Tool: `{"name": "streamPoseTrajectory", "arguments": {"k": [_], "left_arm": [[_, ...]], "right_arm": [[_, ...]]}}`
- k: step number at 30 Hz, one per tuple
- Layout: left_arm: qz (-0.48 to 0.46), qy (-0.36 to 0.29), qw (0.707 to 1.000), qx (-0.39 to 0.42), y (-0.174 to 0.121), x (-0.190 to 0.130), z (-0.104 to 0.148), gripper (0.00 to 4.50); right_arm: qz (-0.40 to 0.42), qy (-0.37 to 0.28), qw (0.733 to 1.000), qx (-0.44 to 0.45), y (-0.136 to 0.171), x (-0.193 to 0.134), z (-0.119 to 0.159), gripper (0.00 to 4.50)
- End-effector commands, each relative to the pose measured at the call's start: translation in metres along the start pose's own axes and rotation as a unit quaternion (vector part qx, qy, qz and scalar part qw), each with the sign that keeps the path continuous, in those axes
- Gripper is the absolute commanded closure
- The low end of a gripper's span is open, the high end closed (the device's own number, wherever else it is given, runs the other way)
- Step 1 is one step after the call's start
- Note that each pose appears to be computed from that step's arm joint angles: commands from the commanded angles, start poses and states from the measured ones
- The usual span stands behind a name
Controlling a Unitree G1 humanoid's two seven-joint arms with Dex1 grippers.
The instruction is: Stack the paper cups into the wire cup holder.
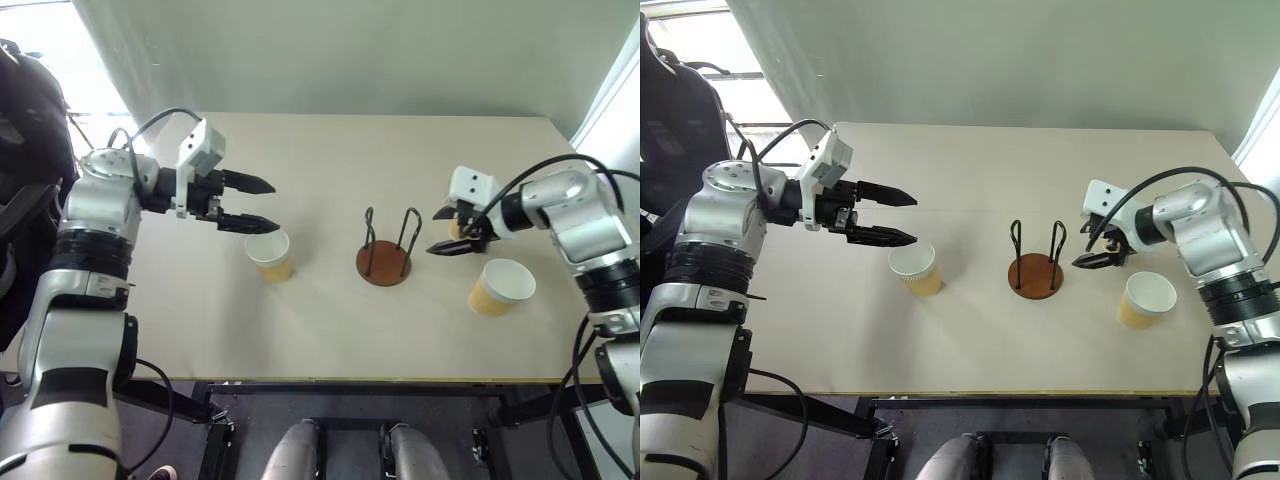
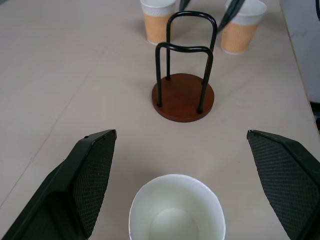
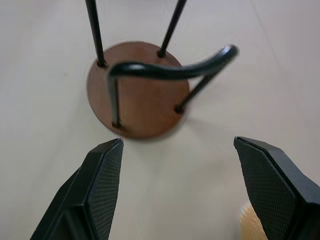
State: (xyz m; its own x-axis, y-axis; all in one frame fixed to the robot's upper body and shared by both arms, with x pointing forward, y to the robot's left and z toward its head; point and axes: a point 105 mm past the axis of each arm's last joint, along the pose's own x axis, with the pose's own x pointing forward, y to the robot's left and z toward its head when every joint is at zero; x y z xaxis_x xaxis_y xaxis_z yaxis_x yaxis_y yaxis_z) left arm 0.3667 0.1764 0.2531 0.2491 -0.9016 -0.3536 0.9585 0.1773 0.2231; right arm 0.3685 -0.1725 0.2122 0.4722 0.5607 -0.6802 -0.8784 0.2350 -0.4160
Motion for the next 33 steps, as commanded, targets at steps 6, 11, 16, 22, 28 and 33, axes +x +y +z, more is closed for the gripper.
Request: {"name": "streamPoseTrajectory", "arguments": {"k": [6,11,16,22,28,33], "left_arm": [[-0.023,-0.025,0.999,0.036,-0.002,-0.002,0.031,0.00],[-0.014,-0.001,0.999,0.045,-0.001,-0.009,0.023,0.00],[-0.017,0.112,0.988,0.109,-0.007,-0.023,-0.004,0.00],[-0.041,0.183,0.972,0.141,-0.017,-0.032,-0.026,0.00],[-0.048,0.192,0.970,0.144,-0.018,-0.032,-0.029,0.00],[-0.047,0.188,0.970,0.147,-0.016,-0.030,-0.028,0.00]], "right_arm": [[-0.043,0.005,0.998,-0.055,-0.021,-0.031,0.015,0.90],[-0.046,0.006,0.997,-0.065,-0.023,-0.034,0.018,0.90],[-0.044,0.002,0.995,-0.084,-0.022,-0.040,0.026,0.90],[-0.024,-0.021,0.993,-0.114,-0.015,-0.048,0.041,0.90],[0.017,-0.071,0.988,-0.133,-0.001,-0.060,0.066,0.90],[0.035,-0.103,0.986,-0.125,0.006,-0.069,0.082,0.90]]}}
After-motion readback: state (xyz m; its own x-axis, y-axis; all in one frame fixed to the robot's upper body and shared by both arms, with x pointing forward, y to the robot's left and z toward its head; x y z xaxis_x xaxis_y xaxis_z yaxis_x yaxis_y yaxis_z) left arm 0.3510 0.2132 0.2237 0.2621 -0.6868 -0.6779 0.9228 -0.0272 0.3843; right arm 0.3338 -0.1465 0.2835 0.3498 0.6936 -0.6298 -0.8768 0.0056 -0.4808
